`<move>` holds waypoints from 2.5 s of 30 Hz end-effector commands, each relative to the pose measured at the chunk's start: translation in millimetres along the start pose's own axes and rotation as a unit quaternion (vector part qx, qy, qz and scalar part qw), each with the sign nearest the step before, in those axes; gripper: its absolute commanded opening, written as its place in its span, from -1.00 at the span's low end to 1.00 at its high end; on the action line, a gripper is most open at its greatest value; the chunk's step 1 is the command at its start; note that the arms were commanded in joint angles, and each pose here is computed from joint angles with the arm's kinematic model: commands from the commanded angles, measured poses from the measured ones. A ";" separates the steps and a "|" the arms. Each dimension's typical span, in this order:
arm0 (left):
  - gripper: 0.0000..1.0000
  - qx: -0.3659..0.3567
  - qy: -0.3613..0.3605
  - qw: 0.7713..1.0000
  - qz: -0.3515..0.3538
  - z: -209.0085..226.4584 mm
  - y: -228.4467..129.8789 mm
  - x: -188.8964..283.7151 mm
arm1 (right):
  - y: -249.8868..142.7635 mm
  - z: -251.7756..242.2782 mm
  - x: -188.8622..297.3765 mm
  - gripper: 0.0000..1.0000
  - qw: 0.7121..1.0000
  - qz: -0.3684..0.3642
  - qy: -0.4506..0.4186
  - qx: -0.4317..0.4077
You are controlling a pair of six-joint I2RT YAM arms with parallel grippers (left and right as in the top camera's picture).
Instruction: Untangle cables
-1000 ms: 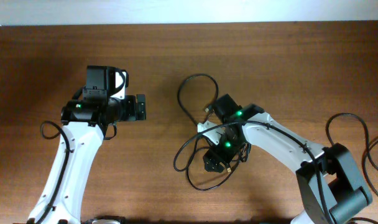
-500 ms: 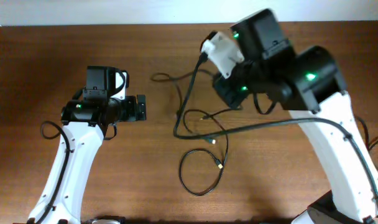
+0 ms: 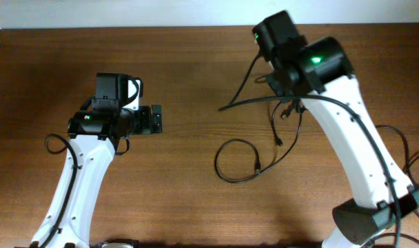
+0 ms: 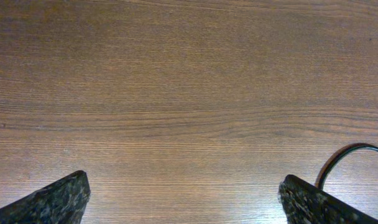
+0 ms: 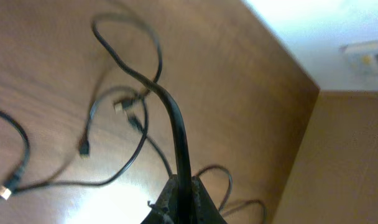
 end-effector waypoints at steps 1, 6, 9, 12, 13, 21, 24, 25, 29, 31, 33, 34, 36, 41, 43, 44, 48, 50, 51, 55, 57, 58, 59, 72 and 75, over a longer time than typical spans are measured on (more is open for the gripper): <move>0.98 -0.007 -0.003 1.000 -0.001 0.2 0.7 -0.2 | -11.1 -31.7 -18.9 -0.92 0.985 0.030 -0.163 -0.041; 0.98 -0.007 -0.003 1.000 -0.001 0.2 0.7 -0.2 | -34.4 -115.6 -36.5 -0.92 0.940 0.079 -0.308 -0.125; 0.98 -0.007 -0.003 1.000 -0.001 0.2 0.7 -0.2 | -40.7 -140.6 -48.5 -0.92 0.918 0.061 -0.310 -0.241; 0.98 -0.007 -0.003 1.000 -0.001 0.2 0.7 -0.2 | -32.5 -169.5 -73.0 -0.92 0.904 0.013 -0.244 -0.351; 0.98 -0.007 -0.003 1.000 -0.001 0.2 0.7 -0.2 | -36.0 -189.8 -81.4 -0.92 0.891 -0.001 -0.235 -0.389; 0.98 -0.007 -0.003 1.000 -0.001 0.2 0.7 -0.2 | -156.2 -329.3 -103.1 -0.92 0.772 0.040 -0.321 -0.547; 0.98 -0.007 -0.003 1.000 -0.001 0.2 0.7 -0.2 | -156.3 -327.7 -126.2 -0.90 0.782 0.048 -0.286 -0.551; 0.98 -0.007 -0.003 1.000 -0.001 0.2 0.7 -0.2 | -157.4 -324.8 -142.8 -0.90 0.789 0.065 -0.280 -0.544; 0.98 -0.007 -0.003 1.000 -0.001 0.2 0.7 -0.2 | -164.1 -313.0 -192.1 -0.92 0.800 0.117 -0.258 -0.528; 0.98 -0.007 -0.003 1.000 -0.001 0.2 0.7 -0.2 | -166.0 -314.2 -192.5 -0.90 0.798 0.122 -0.270 -0.525; 0.98 -0.007 -0.003 1.000 -0.001 0.2 0.7 -0.2 | -165.6 -314.5 -194.0 -0.80 0.798 0.121 -0.270 -0.525; 0.98 -0.007 -0.003 1.000 -0.001 0.2 0.7 -0.2 | -165.3 -314.7 -196.1 -0.78 0.798 0.121 -0.270 -0.525; 0.99 -0.007 -0.003 1.000 -0.001 0.2 0.7 -0.2 | -166.8 -314.4 -218.0 -0.76 0.839 0.153 -0.268 -0.449; 0.98 -0.007 -0.003 1.000 -0.001 0.2 0.8 -0.2 | -150.1 -293.3 -242.9 -0.22 0.865 0.117 -0.138 -0.467; 0.98 -0.007 -0.003 1.000 -0.001 0.2 0.7 -0.2 | -122.0 -263.8 -248.2 0.05 0.872 0.056 0.054 -0.483; 0.98 -0.007 -0.003 1.000 -0.001 0.2 0.7 -0.2 | -111.6 -254.8 -246.4 0.08 0.866 0.033 0.116 -0.485; 0.98 -0.007 -0.003 1.000 -0.001 0.2 0.7 -0.2 | -95.9 -199.1 -229.3 0.22 0.841 0.080 0.261 -0.468; 0.98 -0.007 -0.003 1.000 -0.001 0.2 0.7 -0.2 | -93.2 -163.7 -216.5 0.22 0.836 0.145 0.292 -0.442; 0.98 -0.007 -0.003 1.000 -0.001 0.2 0.7 -0.2 | -91.6 -148.3 -211.0 0.22 0.833 0.170 0.305 -0.429; 0.98 -0.007 -0.003 1.000 -0.001 0.2 0.7 -0.2 | -114.2 -86.9 -225.1 0.19 0.817 0.273 0.321 -0.394; 0.98 -0.007 -0.003 1.000 -0.001 0.2 0.7 -0.2 | -125.6 -77.4 -230.2 0.19 0.807 0.291 0.321 -0.401; 0.98 -0.007 -0.003 1.000 -0.001 0.2 0.7 -0.2 | -131.8 -68.0 -230.3 0.19 0.796 0.305 0.330 -0.405; 0.98 -0.007 -0.003 1.000 -0.001 0.2 0.7 -0.2 | -134.6 -55.2 -230.9 0.19 0.785 0.309 0.353 -0.405; 0.97 -0.007 -0.003 1.000 -0.001 0.2 0.7 -0.2 | -151.4 27.2 -250.0 -0.92 0.773 0.314 0.408 -0.371; 0.98 -0.007 -0.003 1.000 -0.001 0.2 0.7 -0.2 | -122.5 7.0 -245.5 -0.92 0.789 0.270 0.406 -0.373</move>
Point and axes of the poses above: each gripper's point midway between its finger pads, its own x axis back along the fingers, its own z axis along the line the jaws close on, y = z × x, the point moved 7 cm from there along x, back along the fingers, and after that the axes turned 12 degrees about -x, right-handed, at the moved point
